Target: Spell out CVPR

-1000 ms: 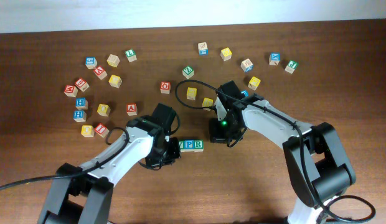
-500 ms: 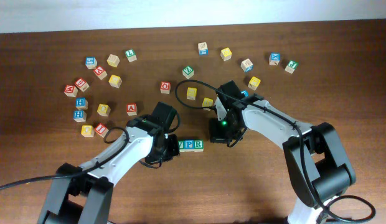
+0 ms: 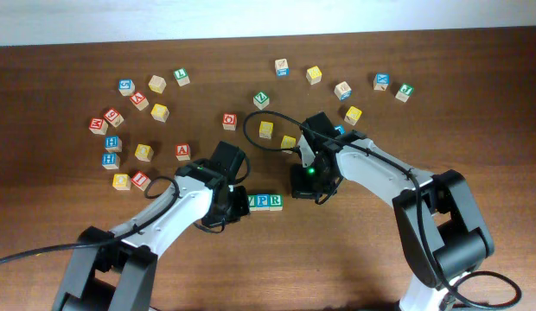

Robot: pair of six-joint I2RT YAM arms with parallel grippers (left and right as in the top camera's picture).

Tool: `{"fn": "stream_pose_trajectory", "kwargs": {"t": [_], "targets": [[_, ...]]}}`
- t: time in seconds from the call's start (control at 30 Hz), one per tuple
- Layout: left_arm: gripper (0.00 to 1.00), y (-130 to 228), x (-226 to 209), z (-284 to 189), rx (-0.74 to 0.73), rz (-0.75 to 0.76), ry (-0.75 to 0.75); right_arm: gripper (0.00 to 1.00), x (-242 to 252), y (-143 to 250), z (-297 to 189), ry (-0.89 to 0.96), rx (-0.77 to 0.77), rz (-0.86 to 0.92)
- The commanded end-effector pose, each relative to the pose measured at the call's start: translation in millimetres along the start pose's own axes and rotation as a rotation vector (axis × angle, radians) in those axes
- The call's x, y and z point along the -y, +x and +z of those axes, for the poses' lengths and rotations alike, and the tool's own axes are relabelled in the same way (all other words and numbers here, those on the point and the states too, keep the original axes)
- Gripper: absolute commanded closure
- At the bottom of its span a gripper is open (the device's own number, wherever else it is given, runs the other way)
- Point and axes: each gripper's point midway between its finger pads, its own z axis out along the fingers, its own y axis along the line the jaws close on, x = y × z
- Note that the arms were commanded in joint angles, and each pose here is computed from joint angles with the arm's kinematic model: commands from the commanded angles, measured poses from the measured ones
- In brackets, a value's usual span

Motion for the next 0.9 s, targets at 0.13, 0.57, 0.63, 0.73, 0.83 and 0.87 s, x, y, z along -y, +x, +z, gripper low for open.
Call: {"fn": "stream_pose_trajectory", "kwargs": {"t": [0.13, 0.57, 0.63, 0.73, 0.83, 0.87], "targets": [[1.0, -12, -16, -36, 0.084, -0.04, -0.028, 0.96, 6, 15, 4, 0.026, -0.059, 0.029], [1.0, -40, -29, 6, 0.023, -0.114, 0.037, 0.96, -17, 20, 15, 0.013, -0.049, 0.003], [1.0, -40, -26, 7, 0.018, -0.112, 0.051, 0.96, -19, 20, 16, 0.012, -0.047, 0.001], [1.0, -39, -22, 7, 0.009, -0.101, 0.071, 0.96, -20, 19, 16, 0.009, -0.042, -0.001], [1.0, -38, -18, 6, 0.002, -0.088, 0.093, 0.96, -19, 19, 16, 0.009, -0.042, 0.006], [1.0, -38, -18, 6, 0.002, -0.088, 0.093, 0.96, -19, 19, 16, 0.009, -0.042, 0.006]]}}
